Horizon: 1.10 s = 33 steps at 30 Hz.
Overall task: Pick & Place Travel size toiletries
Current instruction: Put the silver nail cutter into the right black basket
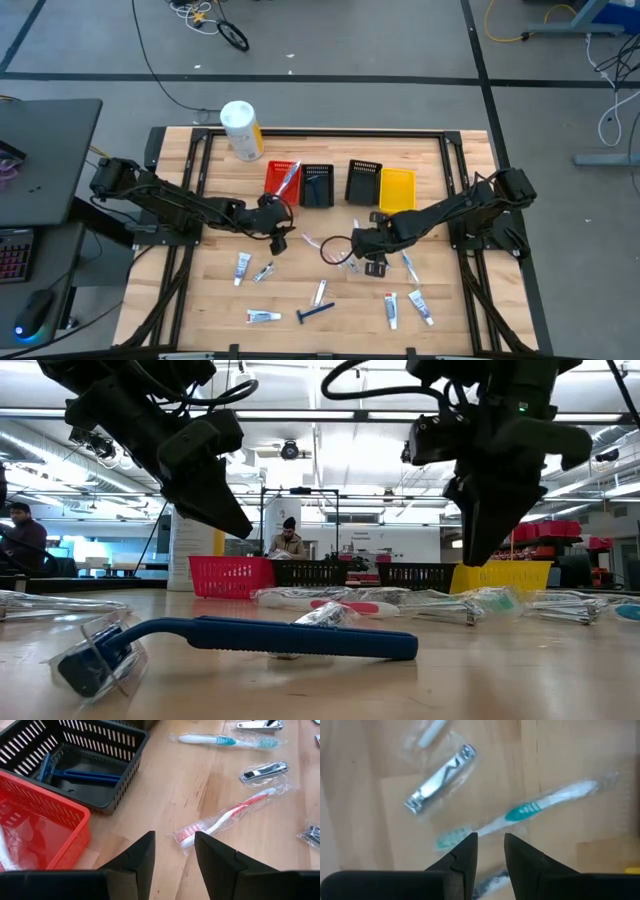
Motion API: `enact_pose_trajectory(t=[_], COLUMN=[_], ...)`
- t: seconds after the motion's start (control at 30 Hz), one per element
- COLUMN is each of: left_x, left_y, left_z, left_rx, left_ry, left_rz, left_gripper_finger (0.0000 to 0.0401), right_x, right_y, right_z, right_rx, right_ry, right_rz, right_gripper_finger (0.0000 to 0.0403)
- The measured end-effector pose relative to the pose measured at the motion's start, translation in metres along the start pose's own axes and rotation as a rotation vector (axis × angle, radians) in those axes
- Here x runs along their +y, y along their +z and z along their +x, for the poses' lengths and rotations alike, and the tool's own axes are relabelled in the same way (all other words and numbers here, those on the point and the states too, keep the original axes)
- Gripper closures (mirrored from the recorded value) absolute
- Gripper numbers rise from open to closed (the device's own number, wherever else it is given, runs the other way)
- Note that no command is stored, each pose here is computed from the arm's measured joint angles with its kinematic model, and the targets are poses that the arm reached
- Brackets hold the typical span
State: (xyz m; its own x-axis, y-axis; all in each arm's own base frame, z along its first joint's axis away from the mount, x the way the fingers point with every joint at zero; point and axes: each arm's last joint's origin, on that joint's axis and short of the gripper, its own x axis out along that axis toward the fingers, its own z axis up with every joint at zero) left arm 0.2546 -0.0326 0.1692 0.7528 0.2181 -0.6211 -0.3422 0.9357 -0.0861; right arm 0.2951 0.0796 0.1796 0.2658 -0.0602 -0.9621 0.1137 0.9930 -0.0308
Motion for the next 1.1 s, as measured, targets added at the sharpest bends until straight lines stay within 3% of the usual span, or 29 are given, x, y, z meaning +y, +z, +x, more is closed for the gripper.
enact_pose_trajectory(t=[0.23, 0.4, 0.9, 1.1], left_x=[-0.001, -0.001, 0.0, 0.0], left_y=[-0.001, -0.001, -0.001, -0.001], left_z=[0.0, 0.0, 0.0, 0.0], left_rx=[0.013, 0.016, 0.015, 0.011], left_ry=[-0.027, -0.031, -0.03, -0.02], left_rz=[0.108, 0.173, 0.207, 0.239], left_gripper_finger=[0.0255, 0.0255, 0.0255, 0.0255], right_x=[-0.001, -0.001, 0.003, 0.008], right_y=[0.0, -0.006, -0.019, -0.021], right_z=[0.0, 0.0, -0.002, -0.003], right_rx=[-0.007, 0.085, 0.204, 0.207], right_ry=[-0.025, 0.027, -0.012, -0.031], right_rz=[0.079, 0.163, 0.533, 0.649], right_gripper_finger=[0.0297, 0.0295, 0.0239, 0.0233])
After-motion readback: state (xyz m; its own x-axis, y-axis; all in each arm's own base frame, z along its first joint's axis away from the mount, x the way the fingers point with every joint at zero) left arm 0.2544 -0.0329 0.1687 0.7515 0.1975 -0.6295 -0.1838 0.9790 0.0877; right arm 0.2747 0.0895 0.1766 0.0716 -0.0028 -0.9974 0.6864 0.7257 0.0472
